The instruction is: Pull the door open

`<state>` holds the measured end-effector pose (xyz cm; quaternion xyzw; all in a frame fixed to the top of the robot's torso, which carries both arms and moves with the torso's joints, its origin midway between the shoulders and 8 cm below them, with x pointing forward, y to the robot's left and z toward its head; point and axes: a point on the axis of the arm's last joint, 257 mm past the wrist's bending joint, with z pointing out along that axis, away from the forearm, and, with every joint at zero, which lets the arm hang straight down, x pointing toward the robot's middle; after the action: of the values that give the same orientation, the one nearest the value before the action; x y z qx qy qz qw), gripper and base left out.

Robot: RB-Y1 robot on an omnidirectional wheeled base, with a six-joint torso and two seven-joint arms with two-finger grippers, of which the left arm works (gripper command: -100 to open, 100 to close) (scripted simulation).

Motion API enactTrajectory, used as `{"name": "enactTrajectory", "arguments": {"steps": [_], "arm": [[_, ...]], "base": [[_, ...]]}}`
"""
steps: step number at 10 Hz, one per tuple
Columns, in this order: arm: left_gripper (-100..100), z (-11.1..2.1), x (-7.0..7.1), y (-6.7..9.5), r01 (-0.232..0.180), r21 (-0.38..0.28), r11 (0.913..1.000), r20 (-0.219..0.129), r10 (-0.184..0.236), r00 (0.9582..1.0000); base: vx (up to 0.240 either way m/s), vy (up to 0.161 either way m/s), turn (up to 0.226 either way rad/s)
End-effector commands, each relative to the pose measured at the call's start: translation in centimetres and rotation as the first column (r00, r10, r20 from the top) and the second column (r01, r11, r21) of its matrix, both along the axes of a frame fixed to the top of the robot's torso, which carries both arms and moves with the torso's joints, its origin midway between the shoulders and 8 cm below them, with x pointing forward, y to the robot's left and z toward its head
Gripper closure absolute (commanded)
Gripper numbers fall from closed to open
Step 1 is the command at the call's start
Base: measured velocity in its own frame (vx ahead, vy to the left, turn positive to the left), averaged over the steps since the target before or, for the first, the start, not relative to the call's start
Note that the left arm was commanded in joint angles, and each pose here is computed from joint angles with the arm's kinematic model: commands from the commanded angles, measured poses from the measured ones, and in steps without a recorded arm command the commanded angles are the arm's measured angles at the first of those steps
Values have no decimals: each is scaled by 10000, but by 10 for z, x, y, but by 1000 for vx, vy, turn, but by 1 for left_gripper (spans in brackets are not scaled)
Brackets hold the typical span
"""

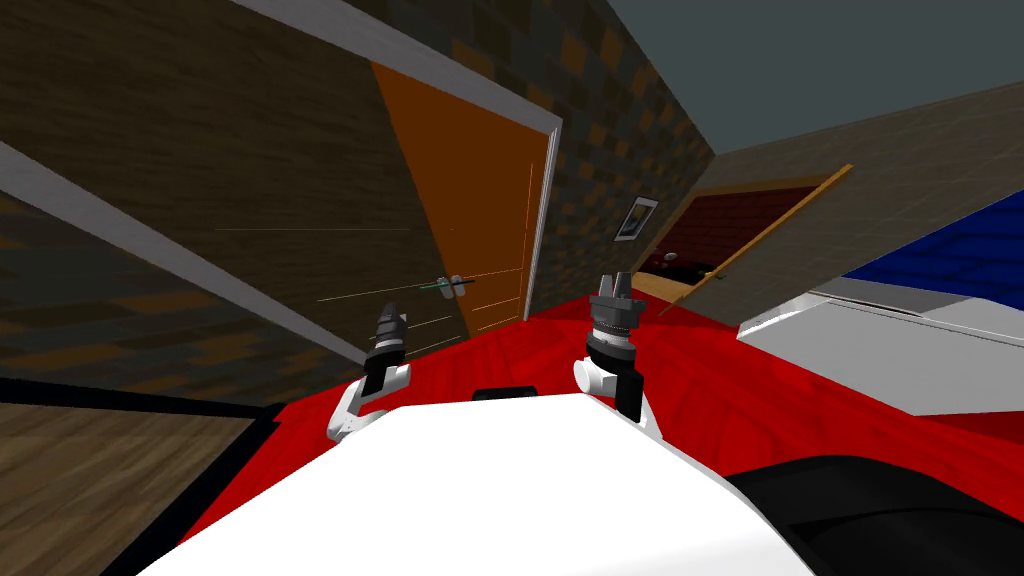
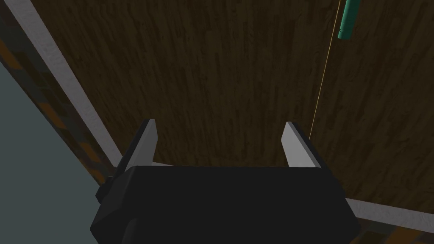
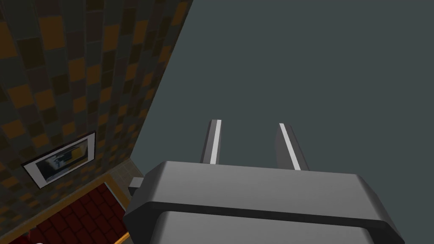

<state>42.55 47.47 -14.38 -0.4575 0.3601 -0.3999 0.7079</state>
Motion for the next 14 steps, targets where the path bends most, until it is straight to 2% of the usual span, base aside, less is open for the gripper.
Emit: {"name": "enactTrajectory", "arguments": {"steps": [1,2,3,4,5,6,7,8,9,11,12,14], "arm": [[-100,-11,-4,13,-356,-185,9992,-242,352,9991],[-100,-23,-6,27,-672,-375,9970,-446,655,9969],[-100,-29,-7,33,-828,-474,9954,-548,801,9953],[-100,-29,-7,33,-828,-474,9954,-548,801,9953],[-100,-35,-8,39,-983,-575,9935,-651,945,9934],[-100,-47,-11,50,-1276,-784,9887,-851,1209,9890],[-100,-53,-12,55,-1415,-891,9859,-948,1330,9866],[-100,-66,-16,64,-1690,-1109,9794,-1146,1563,9810],[-100,-72,-17,68,-1817,-1218,9758,-1241,1666,9782],[-100,-96,-24,80,-2277,-1648,9597,-1605,2017,9662],[-100,-101,-25,82,-2369,-1745,9557,-1682,2081,9635],[-100,-122,-31,87,-2712,-2122,9388,-1987,2303,9526]], "base": [[118,93,-266],[98,101,-299],[101,117,-257],[56,75,-40],[29,39,-72],[68,72,-237],[79,99,-296],[79,127,-248],[90,117,-165],[78,121,-233],[99,130,-196],[78,91,-175]]}}
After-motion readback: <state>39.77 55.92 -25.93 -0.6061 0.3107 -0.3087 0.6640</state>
